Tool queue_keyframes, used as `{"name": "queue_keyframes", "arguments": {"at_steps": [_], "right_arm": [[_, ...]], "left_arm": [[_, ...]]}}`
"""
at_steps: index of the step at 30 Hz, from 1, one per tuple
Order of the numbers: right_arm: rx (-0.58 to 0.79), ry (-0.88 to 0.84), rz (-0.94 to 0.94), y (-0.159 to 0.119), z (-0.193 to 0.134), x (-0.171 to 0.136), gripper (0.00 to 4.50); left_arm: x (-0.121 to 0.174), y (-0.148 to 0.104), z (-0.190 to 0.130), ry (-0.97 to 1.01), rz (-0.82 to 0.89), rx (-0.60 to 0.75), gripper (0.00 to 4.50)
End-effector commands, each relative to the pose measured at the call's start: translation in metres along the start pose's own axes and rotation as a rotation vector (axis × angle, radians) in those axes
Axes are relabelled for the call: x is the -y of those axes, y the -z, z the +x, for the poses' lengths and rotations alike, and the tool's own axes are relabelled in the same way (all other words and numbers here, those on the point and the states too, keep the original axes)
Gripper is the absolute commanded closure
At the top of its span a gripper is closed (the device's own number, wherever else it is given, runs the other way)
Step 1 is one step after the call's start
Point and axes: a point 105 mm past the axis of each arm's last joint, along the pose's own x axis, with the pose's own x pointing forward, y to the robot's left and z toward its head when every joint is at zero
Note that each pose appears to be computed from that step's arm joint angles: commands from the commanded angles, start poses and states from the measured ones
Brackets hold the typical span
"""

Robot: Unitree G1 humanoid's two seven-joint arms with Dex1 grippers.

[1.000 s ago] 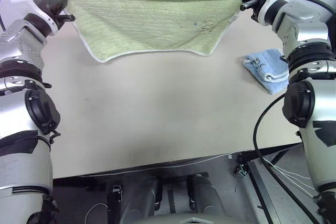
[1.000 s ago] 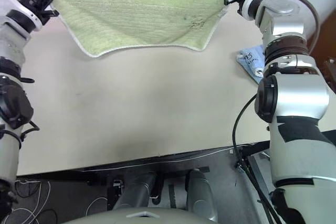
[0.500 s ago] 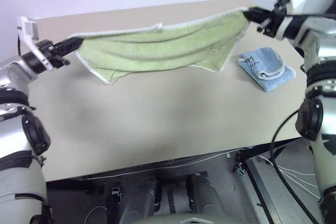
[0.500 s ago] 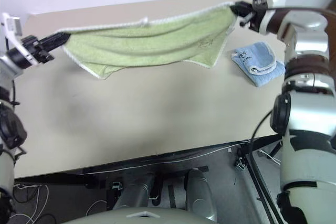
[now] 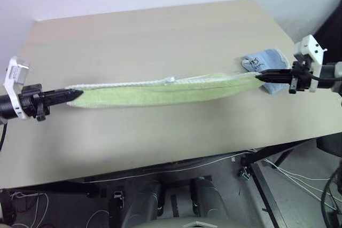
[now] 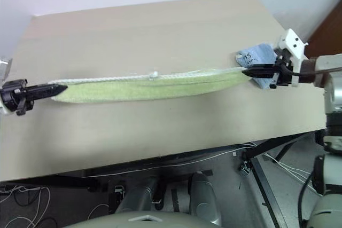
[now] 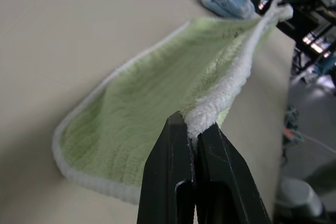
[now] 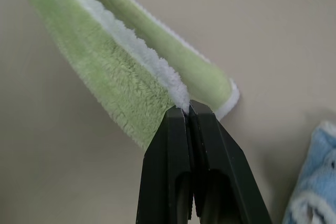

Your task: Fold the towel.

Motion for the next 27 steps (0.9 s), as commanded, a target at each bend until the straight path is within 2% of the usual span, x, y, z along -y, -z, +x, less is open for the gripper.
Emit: {"name": "queue_keyframes", "arguments": {"at_steps": [1, 5, 13, 20, 27], "right_arm": [[0.017, 0.046, -0.052, -0.008, -0.017, 0.004, 4.5], [-0.023, -0.023, -0.059, 0.003, -0.014, -0.009, 4.5], [-0.24, -0.078, -0.115, 0.044, -0.03, -0.02, 4.5], [-0.138, -0.103, -0.166, 0.025, 0.009, -0.015, 4.5], [-0.004, -0.088, -0.207, -0.006, 0.053, -0.006, 4.5]], "left_arm": [[0.018, 0.012, -0.001, 0.022, 0.082, -0.123, 4.47], [0.021, 0.034, -0.011, 0.012, 0.056, -0.221, 4.47], [0.036, 0.054, -0.024, 0.018, -0.018, -0.253, 4.47], [0.017, 0.048, -0.01, -0.066, -0.068, -0.108, 4.47], [0.013, 0.059, -0.004, -0.07, -0.131, -0.081, 4.47]]}}
